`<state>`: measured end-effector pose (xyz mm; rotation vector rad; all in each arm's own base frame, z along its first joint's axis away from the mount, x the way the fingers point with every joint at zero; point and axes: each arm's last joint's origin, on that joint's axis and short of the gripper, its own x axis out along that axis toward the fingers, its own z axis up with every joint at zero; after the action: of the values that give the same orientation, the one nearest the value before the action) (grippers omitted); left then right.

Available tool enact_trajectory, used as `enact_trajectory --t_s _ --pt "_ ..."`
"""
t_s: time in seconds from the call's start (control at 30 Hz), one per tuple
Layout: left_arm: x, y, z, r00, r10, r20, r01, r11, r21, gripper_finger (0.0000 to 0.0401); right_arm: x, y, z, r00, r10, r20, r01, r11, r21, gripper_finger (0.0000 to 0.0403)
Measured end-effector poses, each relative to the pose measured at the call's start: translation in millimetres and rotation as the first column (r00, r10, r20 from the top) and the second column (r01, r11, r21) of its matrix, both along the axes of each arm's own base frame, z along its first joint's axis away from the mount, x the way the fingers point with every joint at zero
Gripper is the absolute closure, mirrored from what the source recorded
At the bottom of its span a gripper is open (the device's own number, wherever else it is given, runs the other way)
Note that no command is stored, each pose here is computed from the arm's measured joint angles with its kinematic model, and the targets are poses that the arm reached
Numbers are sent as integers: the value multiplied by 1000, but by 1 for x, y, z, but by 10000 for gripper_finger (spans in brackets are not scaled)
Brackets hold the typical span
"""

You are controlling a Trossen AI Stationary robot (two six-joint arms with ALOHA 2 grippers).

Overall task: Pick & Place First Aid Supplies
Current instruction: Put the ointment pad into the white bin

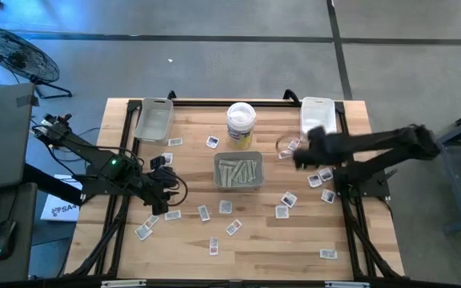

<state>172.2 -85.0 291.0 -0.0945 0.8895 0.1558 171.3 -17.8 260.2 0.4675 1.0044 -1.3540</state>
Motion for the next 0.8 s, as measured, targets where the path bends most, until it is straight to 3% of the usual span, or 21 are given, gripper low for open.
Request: enact_trajectory --t_s 0.17,0.37,0.57,0.8 --pt "0 0 0 1000 0 0 0 1000 0 235 -5 -51 7 986 -133 97 143 984 -105 401" --pt "0 0 0 1000 0 0 0 1000 0 235 7 -104 -5 983 -141 118 150 986 -68 402" --pt "0 0 0 1000 0 0 0 1000 0 235 13 -134 -31 992 -122 10 122 992 42 402" --pt "0 0 0 1000 0 0 0 1000 0 235 19 -146 -63 991 -52 -122 78 974 214 399"
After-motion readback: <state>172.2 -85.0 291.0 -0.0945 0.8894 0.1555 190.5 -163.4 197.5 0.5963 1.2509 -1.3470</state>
